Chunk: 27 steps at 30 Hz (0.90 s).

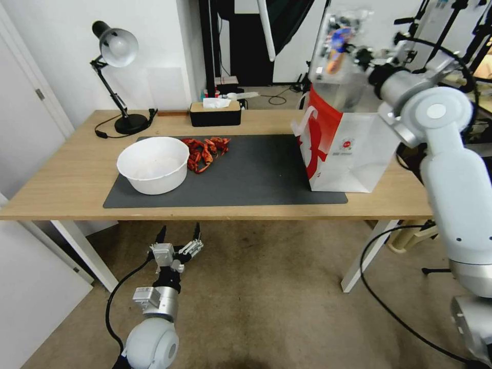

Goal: Close the takeout container lid, then place the container into the takeout bag.

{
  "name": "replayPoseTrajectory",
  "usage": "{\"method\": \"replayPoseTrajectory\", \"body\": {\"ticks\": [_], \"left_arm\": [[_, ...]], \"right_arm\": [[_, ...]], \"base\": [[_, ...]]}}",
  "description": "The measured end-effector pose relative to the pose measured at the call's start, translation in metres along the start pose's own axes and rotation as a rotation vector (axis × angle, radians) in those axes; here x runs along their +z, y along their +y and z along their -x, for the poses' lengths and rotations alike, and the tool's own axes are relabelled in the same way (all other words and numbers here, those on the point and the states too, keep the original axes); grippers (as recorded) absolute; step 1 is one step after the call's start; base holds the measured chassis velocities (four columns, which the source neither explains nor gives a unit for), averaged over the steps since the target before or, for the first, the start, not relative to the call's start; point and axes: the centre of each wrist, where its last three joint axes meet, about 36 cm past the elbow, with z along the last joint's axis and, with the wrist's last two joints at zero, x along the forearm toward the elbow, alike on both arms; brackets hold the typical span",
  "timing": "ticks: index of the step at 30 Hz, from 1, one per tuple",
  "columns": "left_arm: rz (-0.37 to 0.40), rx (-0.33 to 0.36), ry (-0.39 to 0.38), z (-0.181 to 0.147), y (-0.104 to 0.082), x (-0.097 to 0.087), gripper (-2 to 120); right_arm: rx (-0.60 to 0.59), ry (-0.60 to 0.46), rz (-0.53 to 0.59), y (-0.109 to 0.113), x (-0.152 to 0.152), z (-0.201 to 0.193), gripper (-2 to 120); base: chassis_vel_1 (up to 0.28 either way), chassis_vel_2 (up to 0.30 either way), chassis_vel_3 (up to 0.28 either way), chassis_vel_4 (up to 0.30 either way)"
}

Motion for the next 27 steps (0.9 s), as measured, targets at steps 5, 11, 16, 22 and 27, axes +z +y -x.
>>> {"method": "replayPoseTrajectory", "body": {"ticks": [5,11,16,22,27], "left_arm": [[0.003,-0.005,0.004,-0.001,0.003,0.005,100],[-0.005,-0.001,-0.002,0.005,0.0,0.006,100],[-0.016,-0.005,0.008,0.004,0.001,0.003,100],[-0.018,-0.001,0.011,0.003,0.001,0.003,100],[-0.024,-0.003,0.009,0.0,-0.001,0.003,100]], "right_arm": [[0.111,-0.07,-0.153,-0.023,-0.011,-0.005,0],[0.252,-0.054,-0.22,-0.042,0.006,-0.015,0],[0.282,0.001,-0.139,-0.039,0.014,-0.016,15],[0.293,0.016,-0.125,-0.04,0.017,-0.015,34],[0.296,0.027,-0.122,-0.04,0.018,-0.016,52]], "base": [[0.0,0.0,0.0,0.0],[0.0,0.0,0.0,0.0],[0.0,0.0,0.0,0.0],[0.0,0.0,0.0,0.0],[0.0,0.0,0.0,0.0]]}}
